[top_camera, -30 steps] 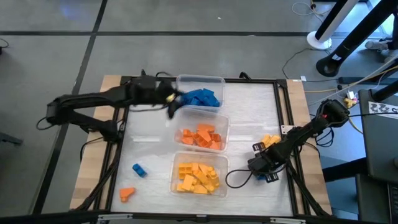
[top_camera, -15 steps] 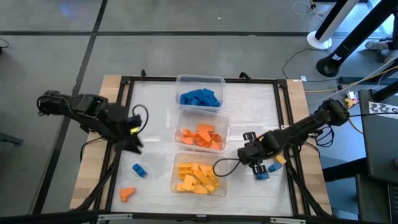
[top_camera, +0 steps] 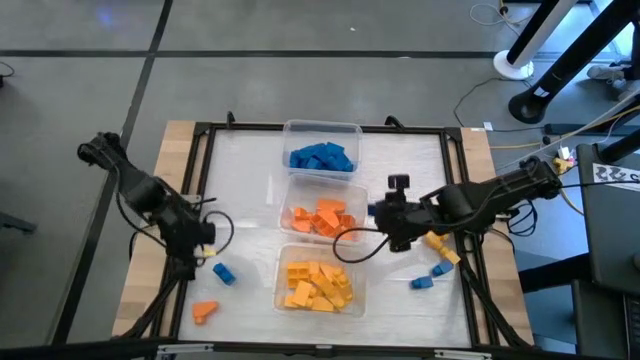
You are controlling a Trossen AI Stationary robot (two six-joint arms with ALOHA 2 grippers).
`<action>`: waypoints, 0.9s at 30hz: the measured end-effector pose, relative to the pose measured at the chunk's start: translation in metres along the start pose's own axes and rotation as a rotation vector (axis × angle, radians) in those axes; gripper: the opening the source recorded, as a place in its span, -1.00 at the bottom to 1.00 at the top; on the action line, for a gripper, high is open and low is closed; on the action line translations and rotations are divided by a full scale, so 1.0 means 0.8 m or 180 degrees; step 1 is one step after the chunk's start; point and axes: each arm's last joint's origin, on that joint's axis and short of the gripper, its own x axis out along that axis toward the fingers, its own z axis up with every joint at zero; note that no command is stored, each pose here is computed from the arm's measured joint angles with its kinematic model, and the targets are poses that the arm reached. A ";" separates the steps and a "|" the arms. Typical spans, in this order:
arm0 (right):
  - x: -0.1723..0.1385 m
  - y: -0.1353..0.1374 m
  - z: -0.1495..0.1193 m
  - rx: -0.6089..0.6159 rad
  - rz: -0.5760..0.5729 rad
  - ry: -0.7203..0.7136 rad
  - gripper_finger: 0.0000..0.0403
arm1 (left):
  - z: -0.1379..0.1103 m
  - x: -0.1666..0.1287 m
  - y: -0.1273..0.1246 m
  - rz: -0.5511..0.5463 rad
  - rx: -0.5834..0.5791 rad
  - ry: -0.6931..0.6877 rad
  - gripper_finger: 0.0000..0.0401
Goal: Sort blocks
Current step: Put the blue game piece into the top transparent bin
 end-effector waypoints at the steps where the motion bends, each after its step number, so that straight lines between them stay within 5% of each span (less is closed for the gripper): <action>1: -0.004 -0.003 0.004 -0.0017 -0.0146 -0.0096 -0.28 | 0.000 0.007 -0.004 0.0069 0.0046 0.0034 0.09; 10: 0.008 -0.055 0.037 -0.0306 -0.0835 -0.0574 -0.21 | 0.000 0.079 -0.039 0.0407 0.0441 0.0370 0.09; 19: 0.077 -0.157 0.055 -0.0253 -0.0688 -0.0911 -0.23 | -0.001 0.141 -0.066 0.0432 0.0667 0.0300 0.09; 27: 0.148 -0.199 0.048 -0.0074 -0.0544 -0.0742 -0.14 | 0.003 0.185 -0.064 0.0790 0.0478 0.0328 0.09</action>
